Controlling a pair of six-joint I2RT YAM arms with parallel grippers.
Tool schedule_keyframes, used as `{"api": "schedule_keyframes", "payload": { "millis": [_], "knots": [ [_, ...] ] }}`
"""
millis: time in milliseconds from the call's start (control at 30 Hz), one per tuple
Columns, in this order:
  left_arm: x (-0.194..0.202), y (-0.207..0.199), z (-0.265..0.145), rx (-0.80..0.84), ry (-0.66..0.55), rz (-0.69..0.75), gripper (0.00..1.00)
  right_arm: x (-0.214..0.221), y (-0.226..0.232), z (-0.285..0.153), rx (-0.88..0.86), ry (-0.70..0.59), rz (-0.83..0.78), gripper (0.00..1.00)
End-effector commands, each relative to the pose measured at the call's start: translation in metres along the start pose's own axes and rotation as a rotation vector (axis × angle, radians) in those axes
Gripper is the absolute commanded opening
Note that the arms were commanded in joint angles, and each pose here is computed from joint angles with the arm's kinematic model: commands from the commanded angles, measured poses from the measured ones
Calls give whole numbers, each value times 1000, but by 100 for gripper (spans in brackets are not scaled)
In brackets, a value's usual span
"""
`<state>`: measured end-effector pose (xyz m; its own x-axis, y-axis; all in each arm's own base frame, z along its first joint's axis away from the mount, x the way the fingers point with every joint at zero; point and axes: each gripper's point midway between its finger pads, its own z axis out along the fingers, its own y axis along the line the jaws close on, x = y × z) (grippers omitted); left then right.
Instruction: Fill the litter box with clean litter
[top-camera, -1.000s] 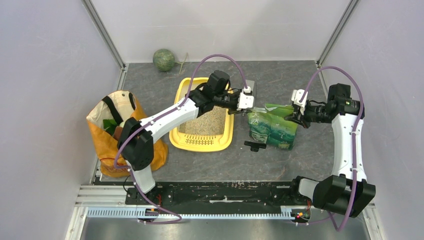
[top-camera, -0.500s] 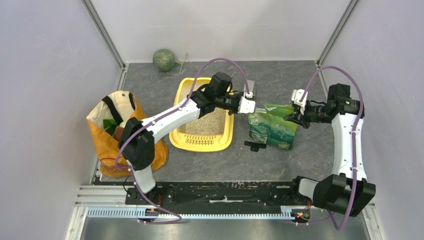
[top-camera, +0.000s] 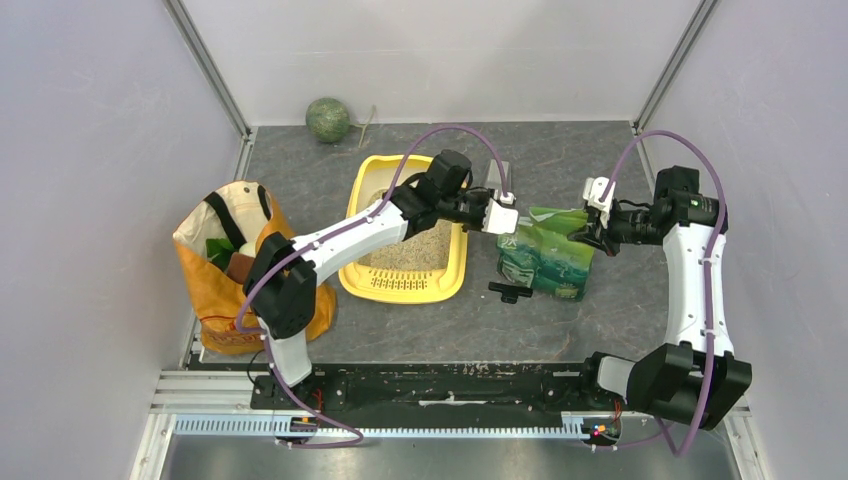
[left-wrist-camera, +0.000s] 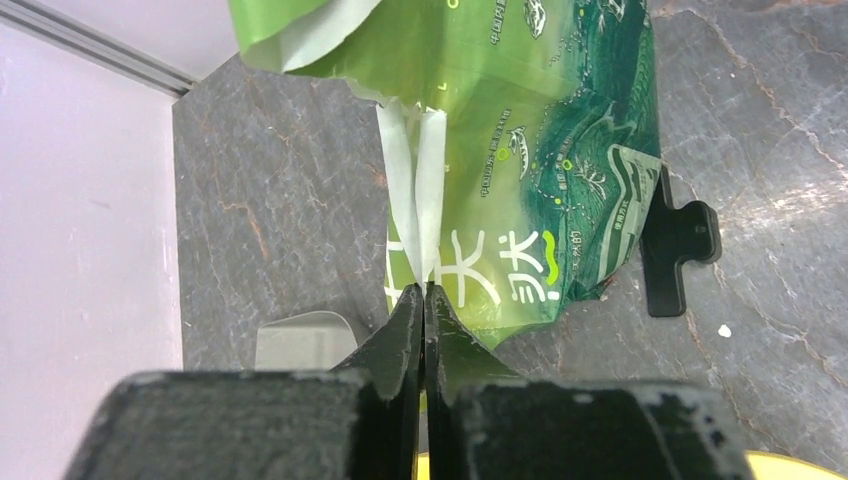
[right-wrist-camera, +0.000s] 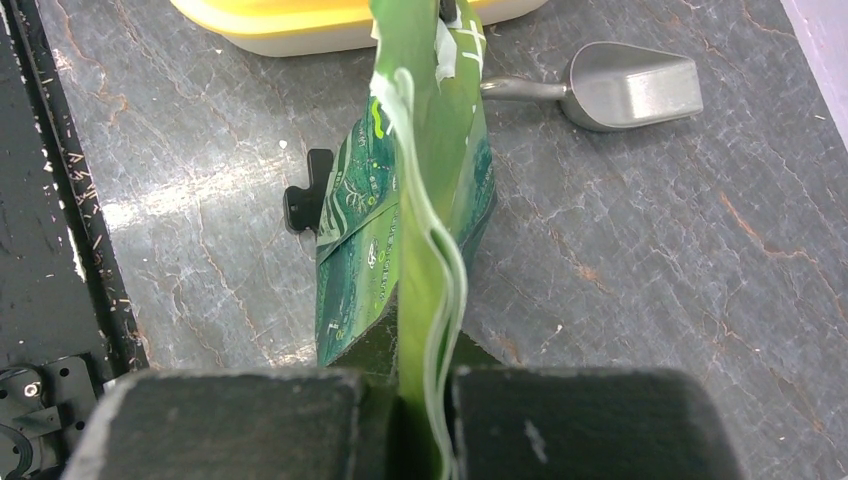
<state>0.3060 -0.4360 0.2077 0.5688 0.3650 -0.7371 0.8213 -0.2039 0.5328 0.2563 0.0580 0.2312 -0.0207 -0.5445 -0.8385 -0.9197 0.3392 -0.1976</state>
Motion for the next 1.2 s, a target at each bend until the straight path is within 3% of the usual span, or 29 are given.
{"api": "schedule_keyframes", "payload": {
  "millis": [0, 400, 667, 1100, 1167],
  "knots": [
    [-25, 15, -8, -60, -61, 21, 2, -29, -16, -3, 29, -97, -58, 0],
    [-76, 5, -24, 35, -175, 75, 2, -34, -78, -2, 134, -108, 84, 0],
    [-60, -42, 2, 206, -149, 59, 2, -2, -27, 18, 23, -63, 108, 0],
    [-77, -37, 1, 210, -171, -137, 2, 14, 9, 24, -56, -52, 15, 0],
    [-85, -21, -7, 137, -186, -206, 18, 16, 9, 23, -52, -42, 9, 0]
  ]
}}
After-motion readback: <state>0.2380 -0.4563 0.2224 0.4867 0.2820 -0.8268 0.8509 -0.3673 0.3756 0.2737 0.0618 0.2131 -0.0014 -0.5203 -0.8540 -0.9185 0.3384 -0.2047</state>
